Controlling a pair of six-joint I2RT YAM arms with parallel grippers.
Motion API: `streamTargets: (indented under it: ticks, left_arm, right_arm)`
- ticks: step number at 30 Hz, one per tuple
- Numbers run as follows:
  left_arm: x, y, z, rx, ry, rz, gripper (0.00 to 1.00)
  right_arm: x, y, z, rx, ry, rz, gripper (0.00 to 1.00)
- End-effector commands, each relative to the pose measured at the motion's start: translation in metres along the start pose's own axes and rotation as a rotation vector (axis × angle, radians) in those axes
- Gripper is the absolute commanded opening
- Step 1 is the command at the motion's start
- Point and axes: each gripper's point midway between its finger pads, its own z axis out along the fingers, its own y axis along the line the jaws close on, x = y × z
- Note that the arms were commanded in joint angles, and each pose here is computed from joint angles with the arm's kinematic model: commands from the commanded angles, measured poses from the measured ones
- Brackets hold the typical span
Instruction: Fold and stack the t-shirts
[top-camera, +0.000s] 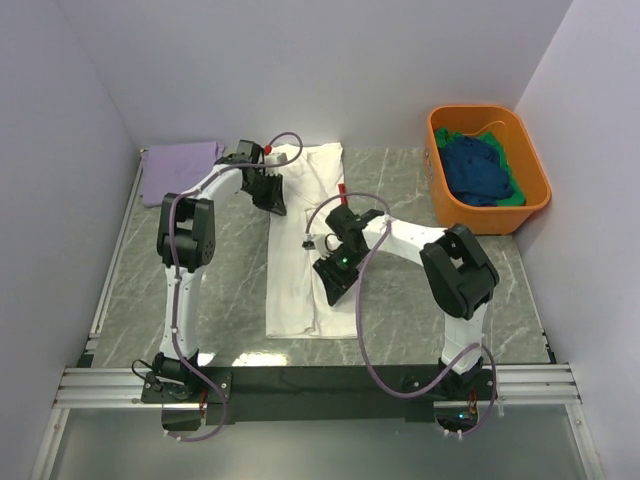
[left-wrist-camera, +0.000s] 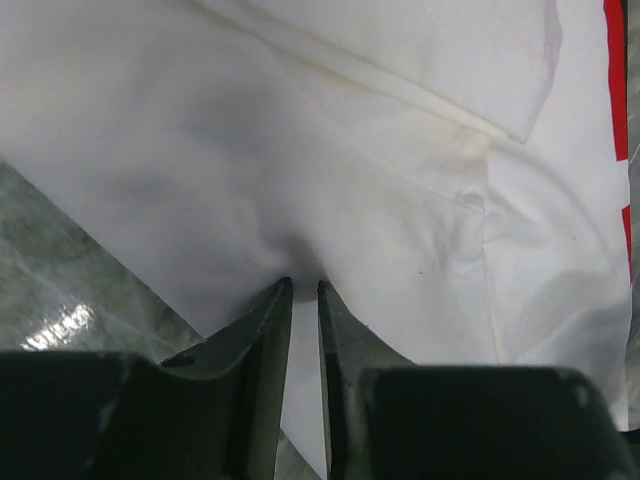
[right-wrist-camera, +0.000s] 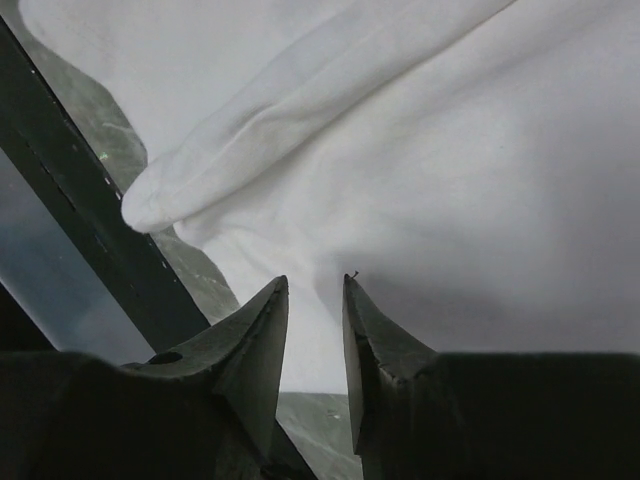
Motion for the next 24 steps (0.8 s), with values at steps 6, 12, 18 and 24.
streamTargets:
  ticks: [6,12,18,24]
  left_arm:
    - [-0.032,0.012,0.001,0.009,-0.062,0.057,0.28]
    - [-0.062,-0.053,-0.118,0.029,-0.324,0.338,0.41]
    - [-0.005,-0.09,-0.212,-0.017,-0.434,0.57,0.51]
    - [0.114,-0.119,-0.238,0.072,-0.397,0.819,0.59]
  right_arm:
    - [-0.031,0.0,-0.049,0.148,-0.195,-0.159,0.43]
    - [-0.028,0.003,-0.084,0.273,-0.261,-0.277,0.48]
    - [-0.007,0.008,-0.118,0.398,-0.277,-0.443,0.57]
    - [0.019,0.029,-0.135,0.483,-0.394,-0.664,0.69]
